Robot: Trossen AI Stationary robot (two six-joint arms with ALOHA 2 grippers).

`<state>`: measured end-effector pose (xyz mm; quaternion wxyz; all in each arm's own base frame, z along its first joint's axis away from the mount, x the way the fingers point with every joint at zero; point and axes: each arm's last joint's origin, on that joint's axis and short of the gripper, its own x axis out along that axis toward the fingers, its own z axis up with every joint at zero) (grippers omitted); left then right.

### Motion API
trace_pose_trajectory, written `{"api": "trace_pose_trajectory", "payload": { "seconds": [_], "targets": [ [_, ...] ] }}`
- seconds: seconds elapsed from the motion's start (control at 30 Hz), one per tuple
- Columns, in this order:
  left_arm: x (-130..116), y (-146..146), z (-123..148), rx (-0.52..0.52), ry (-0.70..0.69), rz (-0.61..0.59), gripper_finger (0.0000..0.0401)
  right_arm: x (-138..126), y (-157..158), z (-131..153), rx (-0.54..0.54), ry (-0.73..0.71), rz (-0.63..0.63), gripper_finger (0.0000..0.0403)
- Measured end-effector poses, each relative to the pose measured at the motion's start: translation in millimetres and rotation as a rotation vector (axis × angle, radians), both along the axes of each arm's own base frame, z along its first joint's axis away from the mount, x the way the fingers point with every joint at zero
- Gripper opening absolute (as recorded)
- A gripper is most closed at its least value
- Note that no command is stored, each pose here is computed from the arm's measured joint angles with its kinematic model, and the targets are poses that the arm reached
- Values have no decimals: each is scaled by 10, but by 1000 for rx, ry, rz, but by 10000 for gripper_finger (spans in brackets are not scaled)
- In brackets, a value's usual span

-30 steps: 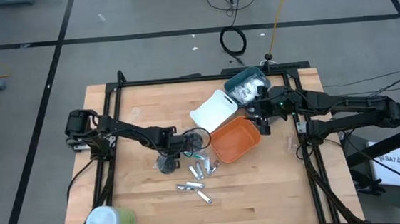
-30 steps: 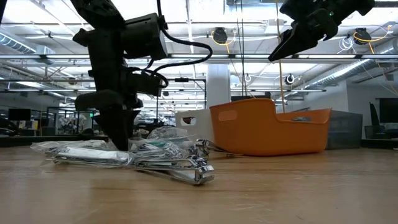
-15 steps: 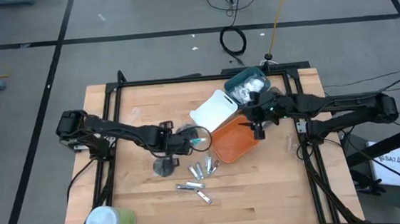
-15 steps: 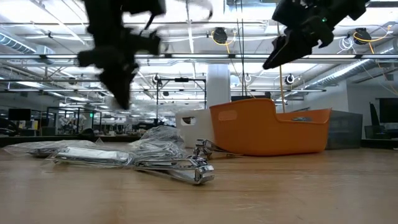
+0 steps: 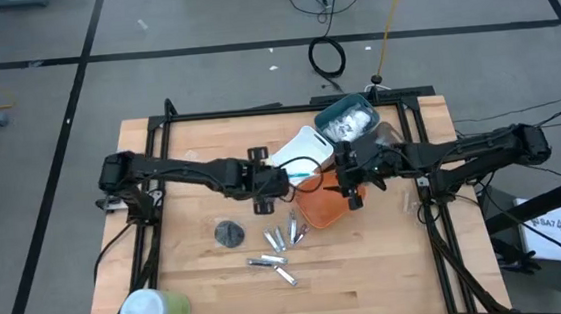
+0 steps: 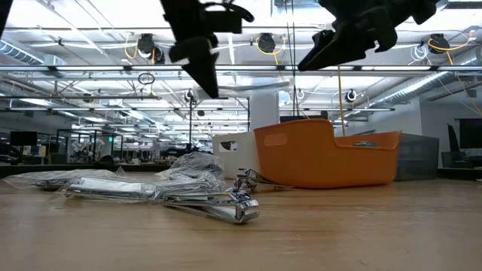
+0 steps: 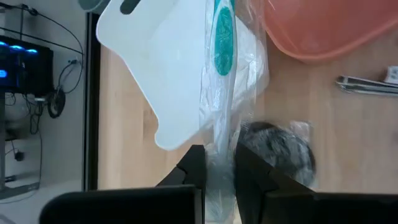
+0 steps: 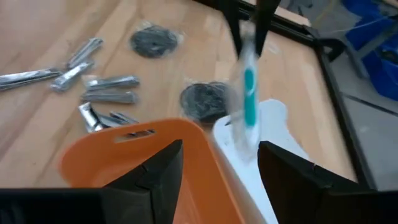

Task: Pick & Place Travel size toiletries
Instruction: Put the green toothbrush into the black bin

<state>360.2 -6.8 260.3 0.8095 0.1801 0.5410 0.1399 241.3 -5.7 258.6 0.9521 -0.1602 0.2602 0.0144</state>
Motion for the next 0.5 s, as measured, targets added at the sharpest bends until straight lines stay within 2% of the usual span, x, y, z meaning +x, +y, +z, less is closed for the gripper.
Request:
{"api": "trace_pose_trajectory", "payload": {
  "seconds": [0.27,0.5],
  "targets": [
    [457,70,-74,20,102,-46,35,16,43,5,-43,-13,-53,216],
    [635,-37,161,43,41,-119,35,84,41,-156,-39,80,-59,207]
  ]
}}
